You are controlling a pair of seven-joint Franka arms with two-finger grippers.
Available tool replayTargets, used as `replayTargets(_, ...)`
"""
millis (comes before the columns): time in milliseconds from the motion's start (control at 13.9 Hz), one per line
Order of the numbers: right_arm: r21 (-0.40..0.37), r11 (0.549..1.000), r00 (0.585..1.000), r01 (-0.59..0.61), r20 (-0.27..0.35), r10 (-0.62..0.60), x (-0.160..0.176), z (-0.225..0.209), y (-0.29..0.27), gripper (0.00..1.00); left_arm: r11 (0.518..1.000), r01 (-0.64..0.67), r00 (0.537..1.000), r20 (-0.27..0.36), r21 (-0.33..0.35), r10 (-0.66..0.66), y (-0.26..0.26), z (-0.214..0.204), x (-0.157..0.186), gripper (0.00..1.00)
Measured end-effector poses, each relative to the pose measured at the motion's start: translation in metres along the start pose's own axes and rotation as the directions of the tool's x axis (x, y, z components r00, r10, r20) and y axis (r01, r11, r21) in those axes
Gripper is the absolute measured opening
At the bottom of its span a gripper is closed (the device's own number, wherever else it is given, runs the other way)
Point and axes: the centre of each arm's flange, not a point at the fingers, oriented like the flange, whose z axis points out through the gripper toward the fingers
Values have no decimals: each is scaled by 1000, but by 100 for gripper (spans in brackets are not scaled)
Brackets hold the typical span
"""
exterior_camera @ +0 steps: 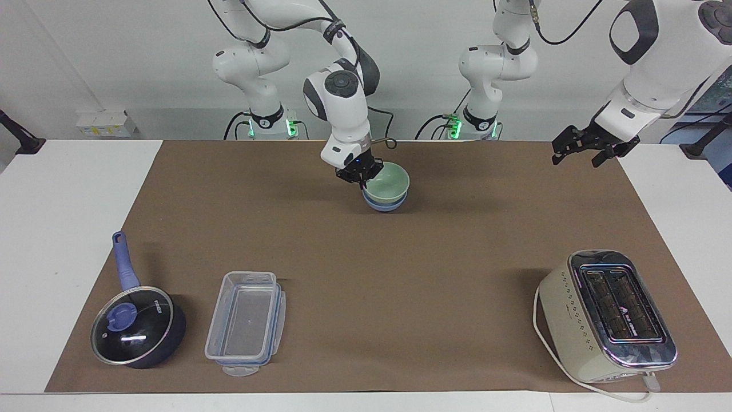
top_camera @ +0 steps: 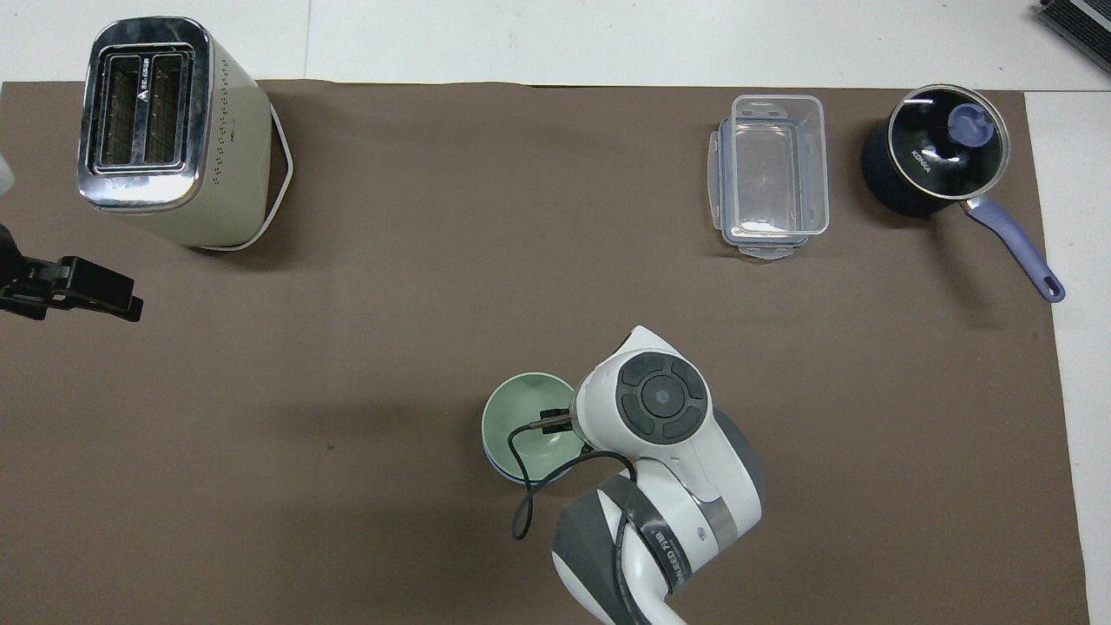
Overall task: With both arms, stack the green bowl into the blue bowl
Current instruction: 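Lower the green bowl into the blue bowl with the right gripper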
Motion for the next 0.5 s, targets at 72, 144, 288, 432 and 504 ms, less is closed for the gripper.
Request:
replayTargets(72,-1,1000,1000,-15,3,15,-2,1,-2,4,1000,0,1000,0,0,0,0,0,0,100)
replayTargets(144,-3,1000,1000,-31,5,31,-4,2,-4,4,1000,0,1000,0,0,0,0,0,0,100)
replayTargets(288,-4,999,999,-39,11,40,-7,3,-8,4,1000,0,1000,0,0,0,0,0,0,100)
replayTargets(432,3,999,999,-48,19,48,-7,4,-8,4,1000,0,1000,0,0,0,0,0,0,100)
replayTargets(504,4,999,998,-51,22,50,-8,5,-8,4,1000,0,1000,0,0,0,0,0,0,100)
